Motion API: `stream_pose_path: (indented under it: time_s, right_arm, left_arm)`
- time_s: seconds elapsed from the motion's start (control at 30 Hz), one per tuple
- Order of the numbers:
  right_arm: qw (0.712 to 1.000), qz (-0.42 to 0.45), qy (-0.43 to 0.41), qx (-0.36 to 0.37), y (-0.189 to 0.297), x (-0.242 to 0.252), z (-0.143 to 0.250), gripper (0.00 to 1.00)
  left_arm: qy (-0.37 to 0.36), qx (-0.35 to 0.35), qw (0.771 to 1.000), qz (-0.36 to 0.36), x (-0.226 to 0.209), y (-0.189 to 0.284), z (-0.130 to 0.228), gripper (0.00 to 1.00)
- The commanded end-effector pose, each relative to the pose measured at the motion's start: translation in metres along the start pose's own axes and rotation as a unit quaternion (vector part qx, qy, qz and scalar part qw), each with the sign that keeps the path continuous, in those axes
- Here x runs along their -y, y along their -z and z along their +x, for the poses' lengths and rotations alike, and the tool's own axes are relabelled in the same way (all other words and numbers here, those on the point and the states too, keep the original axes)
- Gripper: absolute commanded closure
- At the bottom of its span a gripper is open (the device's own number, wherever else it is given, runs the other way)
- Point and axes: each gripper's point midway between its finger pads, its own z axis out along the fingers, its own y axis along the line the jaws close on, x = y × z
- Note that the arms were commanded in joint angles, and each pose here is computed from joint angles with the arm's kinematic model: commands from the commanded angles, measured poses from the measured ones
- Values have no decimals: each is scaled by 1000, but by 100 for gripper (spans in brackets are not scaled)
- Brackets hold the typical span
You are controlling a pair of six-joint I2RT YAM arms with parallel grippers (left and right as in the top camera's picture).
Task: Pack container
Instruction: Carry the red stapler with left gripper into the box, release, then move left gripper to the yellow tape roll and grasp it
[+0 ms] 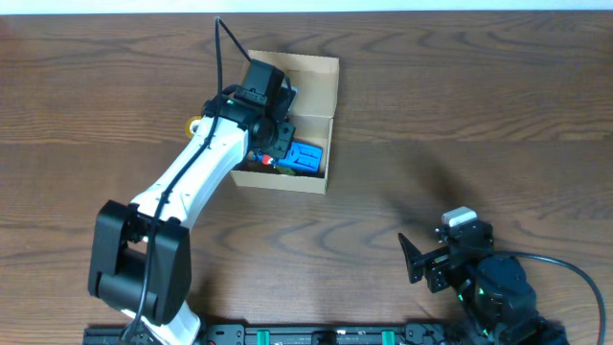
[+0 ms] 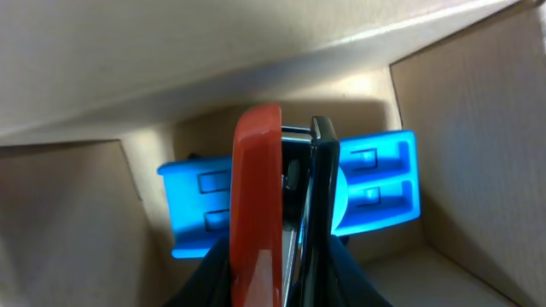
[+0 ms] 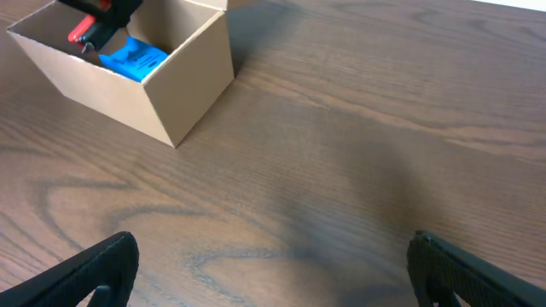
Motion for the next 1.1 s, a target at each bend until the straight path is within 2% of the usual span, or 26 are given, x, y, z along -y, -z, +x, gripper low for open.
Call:
stream_pose_path:
  time_s: [0.0, 0.17, 0.37, 0.4, 0.43, 0.53, 0.8, 0.97, 1.07]
  right_arm:
    - [1000, 6, -7, 0, 0, 2, 1, 1]
    - [1000, 6, -7, 0, 0, 2, 1, 1]
    - [1000, 5, -7, 0, 0, 2, 1, 1]
    - [1000, 5, -7, 0, 0, 2, 1, 1]
    - [1000, 5, -7, 0, 0, 2, 1, 1]
    - [1000, 6, -7, 0, 0, 2, 1, 1]
    - [1000, 5, -7, 0, 0, 2, 1, 1]
    - [1000, 5, -7, 0, 0, 2, 1, 1]
    - [1000, 5, -7, 0, 0, 2, 1, 1]
  left_arm:
    - [13, -1, 1000, 9, 2, -4, -7, 77]
    - [16, -10, 1000, 9, 2, -11, -4, 64]
    - [16, -10, 1000, 9, 2, -11, -4, 57]
    - [16, -10, 1000, 9, 2, -11, -4, 53]
    - [17, -10, 1000, 9, 1, -11, -4, 41]
    - [16, -10, 1000, 9, 2, -11, -4, 21]
    - [17, 22, 999, 31, 11, 7, -24, 19]
    - [17, 104, 994, 27, 13, 64, -63, 20]
    - [41, 158, 987, -10, -3, 107, -80, 17]
